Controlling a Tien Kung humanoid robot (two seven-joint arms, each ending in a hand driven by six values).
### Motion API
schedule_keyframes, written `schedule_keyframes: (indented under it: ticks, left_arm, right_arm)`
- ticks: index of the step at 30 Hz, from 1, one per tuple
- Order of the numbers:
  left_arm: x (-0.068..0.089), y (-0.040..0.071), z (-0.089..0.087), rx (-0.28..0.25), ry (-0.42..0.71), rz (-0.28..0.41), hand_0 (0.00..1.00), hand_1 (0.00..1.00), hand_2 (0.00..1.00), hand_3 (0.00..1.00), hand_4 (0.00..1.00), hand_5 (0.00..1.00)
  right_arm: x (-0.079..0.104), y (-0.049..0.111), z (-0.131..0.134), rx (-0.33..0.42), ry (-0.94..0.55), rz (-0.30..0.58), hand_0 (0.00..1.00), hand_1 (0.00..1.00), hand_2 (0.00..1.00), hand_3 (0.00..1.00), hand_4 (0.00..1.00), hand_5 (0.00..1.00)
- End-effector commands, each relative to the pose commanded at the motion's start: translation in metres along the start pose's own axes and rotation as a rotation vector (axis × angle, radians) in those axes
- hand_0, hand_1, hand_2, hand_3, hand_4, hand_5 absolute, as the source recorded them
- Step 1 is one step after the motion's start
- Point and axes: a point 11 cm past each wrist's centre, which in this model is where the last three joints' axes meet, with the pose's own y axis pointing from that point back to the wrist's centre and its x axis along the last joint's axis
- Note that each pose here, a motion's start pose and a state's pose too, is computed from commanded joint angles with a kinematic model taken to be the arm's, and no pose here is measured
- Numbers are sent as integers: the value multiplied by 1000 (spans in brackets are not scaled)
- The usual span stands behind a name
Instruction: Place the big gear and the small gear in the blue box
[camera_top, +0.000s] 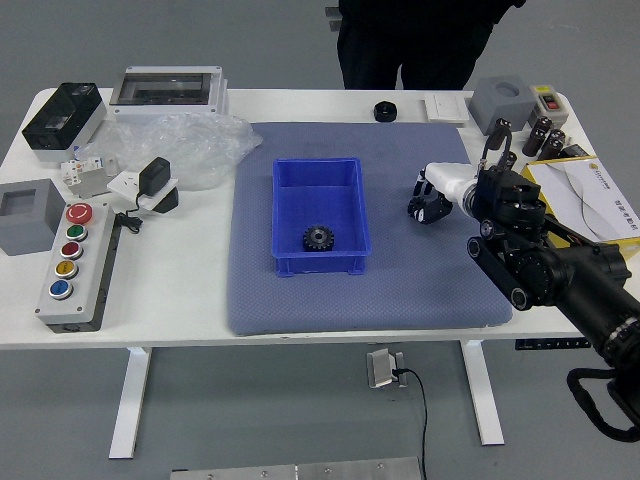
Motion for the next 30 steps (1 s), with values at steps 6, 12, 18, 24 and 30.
schedule_keyframes:
  ticks: [6, 12, 18, 24, 30]
  left_arm:
    - [1, 0, 0, 0, 1, 1, 852, 833, 825, 832, 749, 388]
    - [1, 0, 0, -1, 3, 1, 852, 833, 825, 832, 749, 388]
    - [1, 0, 0, 0, 4, 1, 852, 833, 825, 832, 748, 388]
    - [2, 0, 0, 0, 7, 3, 852, 833, 825, 832, 749, 388]
    - [2, 1, 0, 0, 9, 4, 852, 833, 825, 832, 749, 389]
  right_arm:
    - [-2, -1, -1, -7, 10, 6, 617, 557, 656, 649, 624, 247]
    - [-3, -1, -4, -12, 20, 13, 592, 522, 617, 638, 605, 239]
    - [-6, -1, -6, -14, 28, 9, 577, 513, 608, 637, 599, 229]
    - [-4, -1, -7, -17, 31, 18, 545, 480, 570, 629, 585, 225]
    - [2, 0, -6, -24, 31, 48, 511, 447, 529, 610, 566, 205]
